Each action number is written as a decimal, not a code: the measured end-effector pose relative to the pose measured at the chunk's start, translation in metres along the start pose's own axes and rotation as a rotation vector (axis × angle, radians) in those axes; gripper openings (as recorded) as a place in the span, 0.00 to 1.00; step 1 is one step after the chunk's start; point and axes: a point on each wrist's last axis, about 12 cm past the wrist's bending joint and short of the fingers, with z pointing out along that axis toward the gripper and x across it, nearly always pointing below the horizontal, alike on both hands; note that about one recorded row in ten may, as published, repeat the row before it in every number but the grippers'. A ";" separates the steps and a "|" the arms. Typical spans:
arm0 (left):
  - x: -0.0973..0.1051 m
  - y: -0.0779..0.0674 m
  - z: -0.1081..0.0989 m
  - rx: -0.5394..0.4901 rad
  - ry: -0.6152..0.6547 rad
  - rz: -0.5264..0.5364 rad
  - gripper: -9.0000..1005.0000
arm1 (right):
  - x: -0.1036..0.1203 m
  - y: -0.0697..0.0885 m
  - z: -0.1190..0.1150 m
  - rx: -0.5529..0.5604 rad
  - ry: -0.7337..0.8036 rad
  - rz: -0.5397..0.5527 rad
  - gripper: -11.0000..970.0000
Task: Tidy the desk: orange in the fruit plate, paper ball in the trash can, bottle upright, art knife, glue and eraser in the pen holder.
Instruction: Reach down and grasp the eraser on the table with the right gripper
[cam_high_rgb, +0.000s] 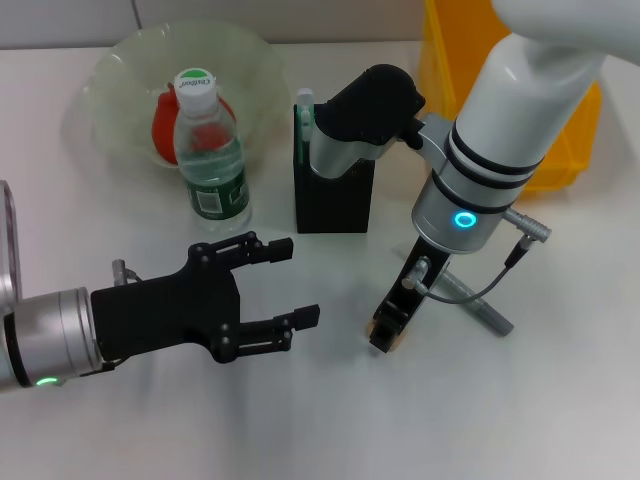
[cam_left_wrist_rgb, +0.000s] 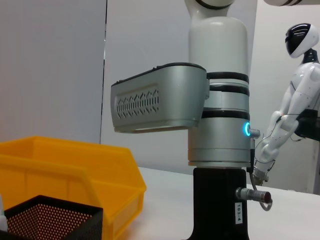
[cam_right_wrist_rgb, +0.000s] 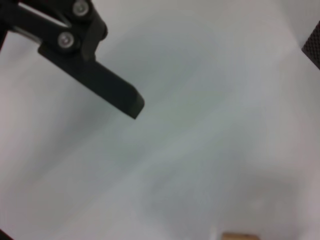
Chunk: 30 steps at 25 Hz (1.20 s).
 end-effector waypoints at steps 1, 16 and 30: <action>0.000 0.000 0.000 0.000 0.000 0.002 0.78 | 0.000 0.000 0.000 0.002 0.003 -0.002 0.40; 0.001 0.000 -0.001 -0.002 0.000 0.001 0.78 | 0.002 0.003 -0.003 -0.009 -0.029 -0.008 0.33; 0.001 -0.002 -0.001 -0.002 0.000 -0.002 0.78 | 0.015 -0.003 -0.011 -0.037 -0.065 0.026 0.37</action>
